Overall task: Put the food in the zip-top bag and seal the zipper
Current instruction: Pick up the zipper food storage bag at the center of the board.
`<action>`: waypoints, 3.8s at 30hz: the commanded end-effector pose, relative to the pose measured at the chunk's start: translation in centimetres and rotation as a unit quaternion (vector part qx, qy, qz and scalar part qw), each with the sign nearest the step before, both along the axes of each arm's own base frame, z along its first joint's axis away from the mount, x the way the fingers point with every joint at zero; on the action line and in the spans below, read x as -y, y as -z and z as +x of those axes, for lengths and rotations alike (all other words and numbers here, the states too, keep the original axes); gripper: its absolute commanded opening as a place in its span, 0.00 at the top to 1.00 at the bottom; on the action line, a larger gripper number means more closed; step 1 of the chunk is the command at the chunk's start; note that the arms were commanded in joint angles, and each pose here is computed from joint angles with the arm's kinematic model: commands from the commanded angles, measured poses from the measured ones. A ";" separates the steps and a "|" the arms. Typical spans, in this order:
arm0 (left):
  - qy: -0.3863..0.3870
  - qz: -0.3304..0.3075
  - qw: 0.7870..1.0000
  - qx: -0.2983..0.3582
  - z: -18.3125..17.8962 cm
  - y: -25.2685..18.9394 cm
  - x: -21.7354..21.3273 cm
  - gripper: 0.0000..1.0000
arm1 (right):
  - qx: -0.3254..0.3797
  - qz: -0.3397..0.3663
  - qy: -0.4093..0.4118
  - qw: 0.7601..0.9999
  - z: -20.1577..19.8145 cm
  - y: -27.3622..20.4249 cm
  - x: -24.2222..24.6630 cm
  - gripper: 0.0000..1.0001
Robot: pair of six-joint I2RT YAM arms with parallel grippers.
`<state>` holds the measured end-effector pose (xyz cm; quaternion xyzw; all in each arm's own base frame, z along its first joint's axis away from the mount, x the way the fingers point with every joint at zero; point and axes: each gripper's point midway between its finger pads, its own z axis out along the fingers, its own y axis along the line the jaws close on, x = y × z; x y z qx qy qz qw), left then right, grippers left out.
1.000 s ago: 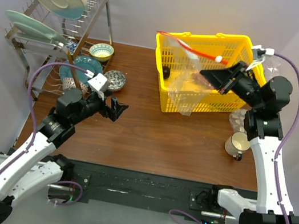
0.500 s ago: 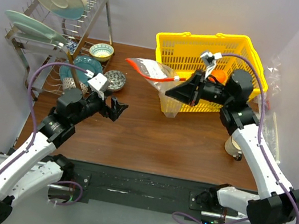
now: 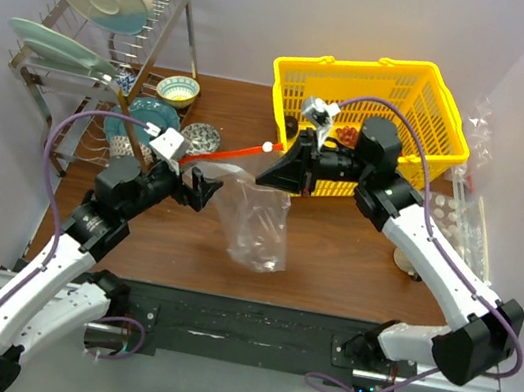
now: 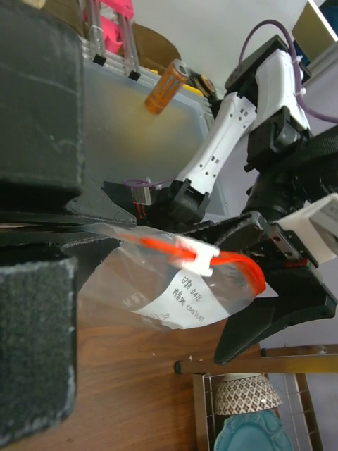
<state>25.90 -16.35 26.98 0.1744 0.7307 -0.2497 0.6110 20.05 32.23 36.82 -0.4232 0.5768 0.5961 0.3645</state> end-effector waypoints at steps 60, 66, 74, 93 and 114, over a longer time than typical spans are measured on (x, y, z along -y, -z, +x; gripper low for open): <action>-0.103 -0.202 0.963 -0.146 2.8 -4.9 0.8 0.04 | 0.022 -0.032 0.372 0.927 5.2 10.6 5.1 1.00; -0.102 -0.211 0.962 -0.142 2.7 -7.1 0.8 0.01 | 0.056 -0.009 0.369 0.928 6.6 6.8 3.7 1.00; -0.097 -0.218 0.958 -0.159 2.6 -6.6 1.2 0.01 | 0.129 -0.043 0.374 0.917 6.5 9.6 4.0 1.00; -0.092 -0.257 0.931 -0.242 3.4 -1.8 3.4 0.04 | 0.157 -0.055 0.357 0.919 4.8 12.5 4.0 1.00; -0.052 -0.247 0.928 -0.274 3.5 0.1 5.4 0.05 | 0.155 -0.065 0.350 0.921 4.6 13.0 3.6 1.00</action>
